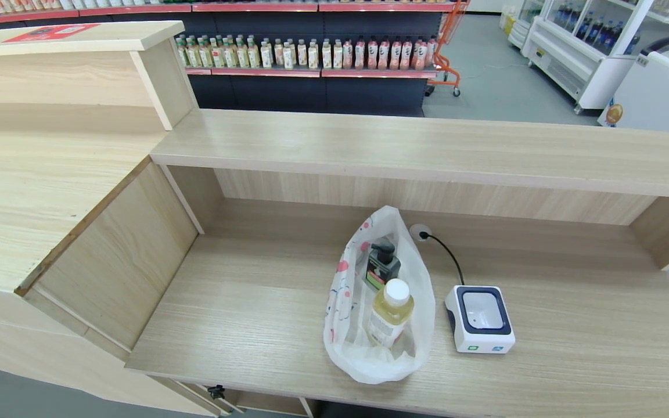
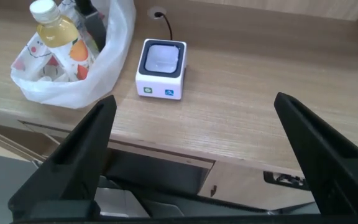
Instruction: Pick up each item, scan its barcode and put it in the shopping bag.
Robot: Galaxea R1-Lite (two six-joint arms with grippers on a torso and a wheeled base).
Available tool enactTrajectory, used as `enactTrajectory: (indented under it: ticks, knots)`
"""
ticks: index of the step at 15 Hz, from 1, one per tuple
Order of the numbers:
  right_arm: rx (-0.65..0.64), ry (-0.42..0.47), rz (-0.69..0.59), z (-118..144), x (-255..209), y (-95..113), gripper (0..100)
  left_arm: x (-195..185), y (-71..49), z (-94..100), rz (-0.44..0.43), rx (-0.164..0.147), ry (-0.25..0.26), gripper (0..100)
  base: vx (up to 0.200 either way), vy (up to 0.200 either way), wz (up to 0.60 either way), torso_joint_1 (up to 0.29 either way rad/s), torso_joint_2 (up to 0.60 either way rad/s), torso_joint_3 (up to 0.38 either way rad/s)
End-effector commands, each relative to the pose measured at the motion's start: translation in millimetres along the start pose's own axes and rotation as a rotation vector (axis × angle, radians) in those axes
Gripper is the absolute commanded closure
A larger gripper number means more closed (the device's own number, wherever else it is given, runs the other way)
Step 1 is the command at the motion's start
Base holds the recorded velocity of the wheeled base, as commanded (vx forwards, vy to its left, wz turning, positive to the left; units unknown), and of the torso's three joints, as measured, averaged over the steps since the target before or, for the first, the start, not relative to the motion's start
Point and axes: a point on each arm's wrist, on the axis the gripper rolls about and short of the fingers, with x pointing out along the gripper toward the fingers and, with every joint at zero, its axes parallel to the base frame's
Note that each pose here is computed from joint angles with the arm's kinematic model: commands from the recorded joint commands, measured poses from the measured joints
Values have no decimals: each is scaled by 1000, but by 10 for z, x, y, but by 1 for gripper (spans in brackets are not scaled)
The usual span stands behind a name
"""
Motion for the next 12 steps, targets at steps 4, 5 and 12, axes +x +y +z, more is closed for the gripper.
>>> enactTrajectory:
  ticks: [4, 5, 12]
  knots:
    - [-1, 6, 2, 0, 2, 0, 0, 0, 0, 0, 0, 0, 0, 0, 0, 0, 0, 0, 0, 0]
    - [0, 6, 2, 0, 2, 0, 0, 1, 0, 1, 0, 0, 1, 0, 0, 0, 0, 0, 0, 0]
    - [-3, 7, 2, -4, 3, 0, 0, 0, 0, 0, 0, -6, 0, 0, 0, -29, 0, 0, 0, 0]
